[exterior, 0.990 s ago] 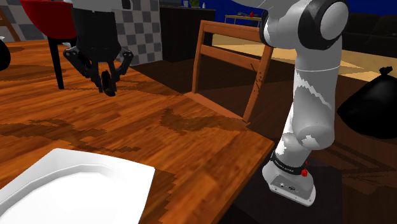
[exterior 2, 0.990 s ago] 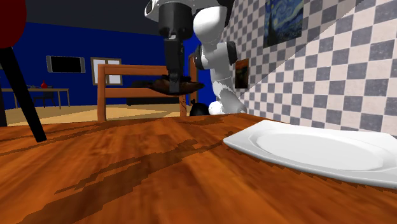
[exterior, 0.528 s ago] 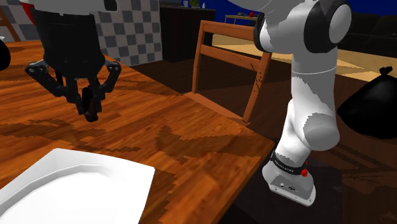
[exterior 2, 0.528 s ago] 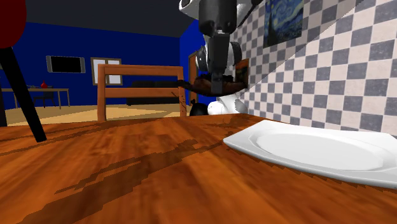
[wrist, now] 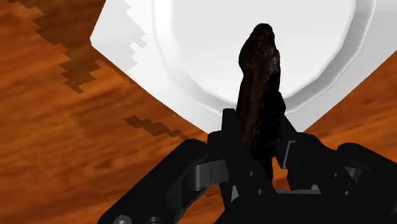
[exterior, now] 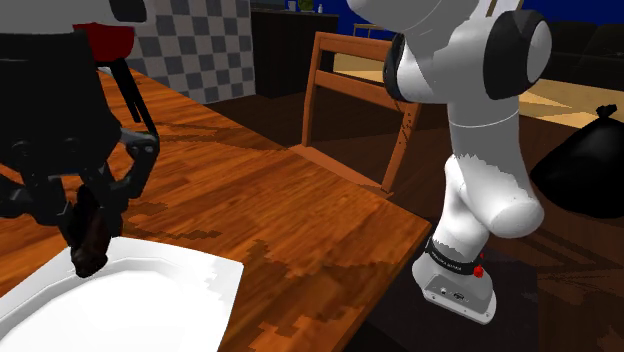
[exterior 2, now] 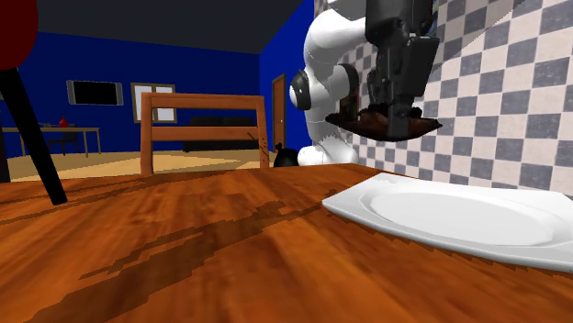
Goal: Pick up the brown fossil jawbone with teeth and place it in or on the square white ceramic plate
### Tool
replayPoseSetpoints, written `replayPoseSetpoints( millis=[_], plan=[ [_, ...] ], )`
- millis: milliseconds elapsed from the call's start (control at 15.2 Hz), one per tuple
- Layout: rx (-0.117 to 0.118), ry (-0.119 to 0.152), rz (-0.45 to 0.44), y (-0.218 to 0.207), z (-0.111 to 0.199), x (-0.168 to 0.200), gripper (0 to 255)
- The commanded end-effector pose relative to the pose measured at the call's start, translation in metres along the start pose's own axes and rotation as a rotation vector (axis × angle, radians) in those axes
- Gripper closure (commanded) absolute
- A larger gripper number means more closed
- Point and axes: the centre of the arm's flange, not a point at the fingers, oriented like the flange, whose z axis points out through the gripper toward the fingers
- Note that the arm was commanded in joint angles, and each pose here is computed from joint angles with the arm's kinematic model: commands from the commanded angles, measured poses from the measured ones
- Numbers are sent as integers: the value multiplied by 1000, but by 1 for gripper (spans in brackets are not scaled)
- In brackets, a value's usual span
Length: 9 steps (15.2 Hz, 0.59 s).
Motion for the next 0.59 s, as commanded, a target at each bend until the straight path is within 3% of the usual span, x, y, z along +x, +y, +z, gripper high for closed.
replayPoseSetpoints(
  millis=[0, 264, 528],
  plan=[
    [-1, 1, 2, -13, 0, -24, 255],
    [-1, 1, 2, -31, 1, -69, 255],
    [-1, 1, 2, -30, 23, -69, 255]
  ],
)
